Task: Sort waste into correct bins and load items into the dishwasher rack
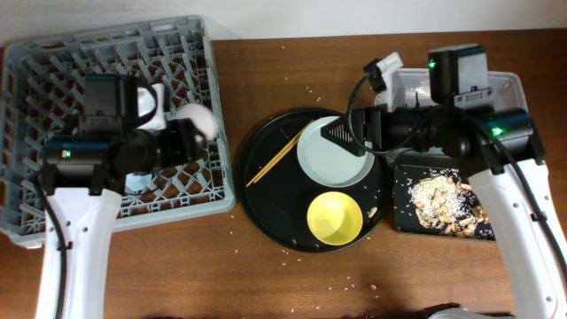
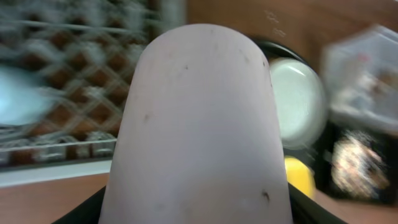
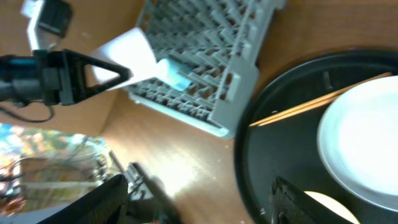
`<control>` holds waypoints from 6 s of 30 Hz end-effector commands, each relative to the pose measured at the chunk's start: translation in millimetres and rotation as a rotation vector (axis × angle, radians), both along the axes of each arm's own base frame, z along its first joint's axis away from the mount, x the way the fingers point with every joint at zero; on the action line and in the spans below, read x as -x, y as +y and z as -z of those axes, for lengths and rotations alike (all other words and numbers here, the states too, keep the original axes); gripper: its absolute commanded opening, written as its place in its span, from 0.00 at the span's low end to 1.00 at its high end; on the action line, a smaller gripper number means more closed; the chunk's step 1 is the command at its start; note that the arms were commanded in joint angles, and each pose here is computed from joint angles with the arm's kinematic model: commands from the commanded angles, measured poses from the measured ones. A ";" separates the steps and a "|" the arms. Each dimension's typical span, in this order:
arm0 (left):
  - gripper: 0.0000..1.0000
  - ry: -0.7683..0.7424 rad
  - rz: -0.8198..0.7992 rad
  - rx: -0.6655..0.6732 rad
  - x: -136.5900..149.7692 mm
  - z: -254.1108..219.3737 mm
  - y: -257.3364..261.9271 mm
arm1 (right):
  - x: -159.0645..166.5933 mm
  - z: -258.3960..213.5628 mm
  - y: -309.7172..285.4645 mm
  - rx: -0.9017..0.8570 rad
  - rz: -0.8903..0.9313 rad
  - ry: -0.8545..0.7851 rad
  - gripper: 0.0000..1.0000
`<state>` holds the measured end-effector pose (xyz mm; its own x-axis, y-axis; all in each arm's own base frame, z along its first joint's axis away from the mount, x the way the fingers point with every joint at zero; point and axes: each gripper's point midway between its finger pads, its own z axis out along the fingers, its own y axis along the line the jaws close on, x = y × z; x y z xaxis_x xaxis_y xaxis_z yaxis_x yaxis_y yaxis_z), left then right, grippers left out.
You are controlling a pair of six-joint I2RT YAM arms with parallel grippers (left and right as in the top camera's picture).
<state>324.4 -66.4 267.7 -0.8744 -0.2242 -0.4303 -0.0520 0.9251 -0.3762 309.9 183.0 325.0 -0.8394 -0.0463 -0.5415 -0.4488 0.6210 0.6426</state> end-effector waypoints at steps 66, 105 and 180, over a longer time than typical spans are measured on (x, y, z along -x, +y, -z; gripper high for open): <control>0.99 0.019 0.305 -0.196 -17.0 34.8 -29.1 | 76.6 153.9 -193.5 0.587 0.845 -0.835 0.98; 0.00 0.182 -0.392 -0.790 -65.5 50.7 63.3 | 64.4 165.1 -188.0 0.534 0.856 -0.913 0.99; 0.00 0.215 -0.606 -0.973 -98.2 83.4 197.9 | 64.4 165.1 -188.0 0.534 0.856 -0.913 0.98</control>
